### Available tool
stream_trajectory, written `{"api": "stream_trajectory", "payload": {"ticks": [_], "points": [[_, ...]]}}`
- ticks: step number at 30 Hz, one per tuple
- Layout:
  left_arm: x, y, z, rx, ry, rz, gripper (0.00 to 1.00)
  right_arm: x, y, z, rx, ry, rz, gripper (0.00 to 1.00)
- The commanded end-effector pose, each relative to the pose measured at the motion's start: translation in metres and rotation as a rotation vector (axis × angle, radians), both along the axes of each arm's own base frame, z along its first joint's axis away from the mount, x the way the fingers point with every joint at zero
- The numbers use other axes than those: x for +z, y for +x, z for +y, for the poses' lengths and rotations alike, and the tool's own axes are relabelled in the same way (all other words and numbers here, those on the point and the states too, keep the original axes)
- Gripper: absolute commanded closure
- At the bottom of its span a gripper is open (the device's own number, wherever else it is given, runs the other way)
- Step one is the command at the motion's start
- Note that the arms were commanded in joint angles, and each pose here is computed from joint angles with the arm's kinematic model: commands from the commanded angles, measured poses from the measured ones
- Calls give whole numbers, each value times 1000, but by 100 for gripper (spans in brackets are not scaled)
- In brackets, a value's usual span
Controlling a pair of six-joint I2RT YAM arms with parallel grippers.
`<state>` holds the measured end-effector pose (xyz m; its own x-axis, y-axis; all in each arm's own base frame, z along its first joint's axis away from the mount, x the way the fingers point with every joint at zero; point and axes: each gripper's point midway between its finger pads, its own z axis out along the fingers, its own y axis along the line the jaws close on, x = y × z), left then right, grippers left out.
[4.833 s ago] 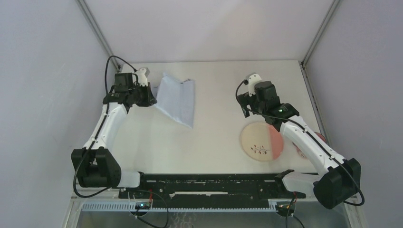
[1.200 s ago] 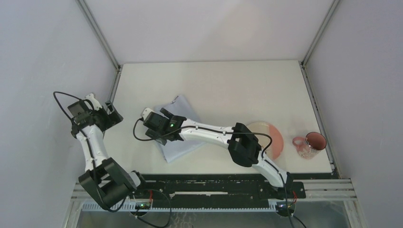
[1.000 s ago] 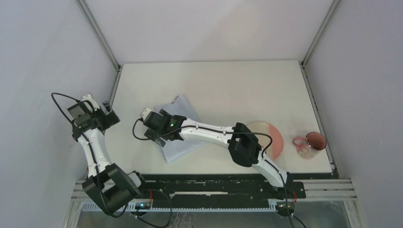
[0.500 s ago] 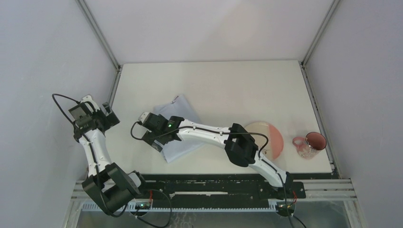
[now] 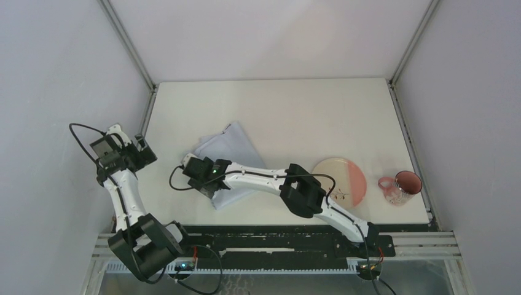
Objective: Set the dinner table for one person
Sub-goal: Pick up the napkin from the center of the board.
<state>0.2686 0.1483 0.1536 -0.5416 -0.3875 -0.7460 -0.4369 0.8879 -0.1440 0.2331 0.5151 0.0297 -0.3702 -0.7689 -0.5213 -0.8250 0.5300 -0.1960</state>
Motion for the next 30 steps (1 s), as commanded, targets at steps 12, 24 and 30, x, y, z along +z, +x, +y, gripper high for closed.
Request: {"api": "stream_trajectory", "payload": {"ticks": [12,24,30], "points": [[-29,-6,-11,-66,-34,41,5,78,29,15,-5,82,-235,98],[-31,-4,-20,-89,-72,28,5,228,96,-43,-174,207,-501,100],[-28,-1,-25,-93,-104,13,5,291,125,-100,-295,258,-604,100]]}}
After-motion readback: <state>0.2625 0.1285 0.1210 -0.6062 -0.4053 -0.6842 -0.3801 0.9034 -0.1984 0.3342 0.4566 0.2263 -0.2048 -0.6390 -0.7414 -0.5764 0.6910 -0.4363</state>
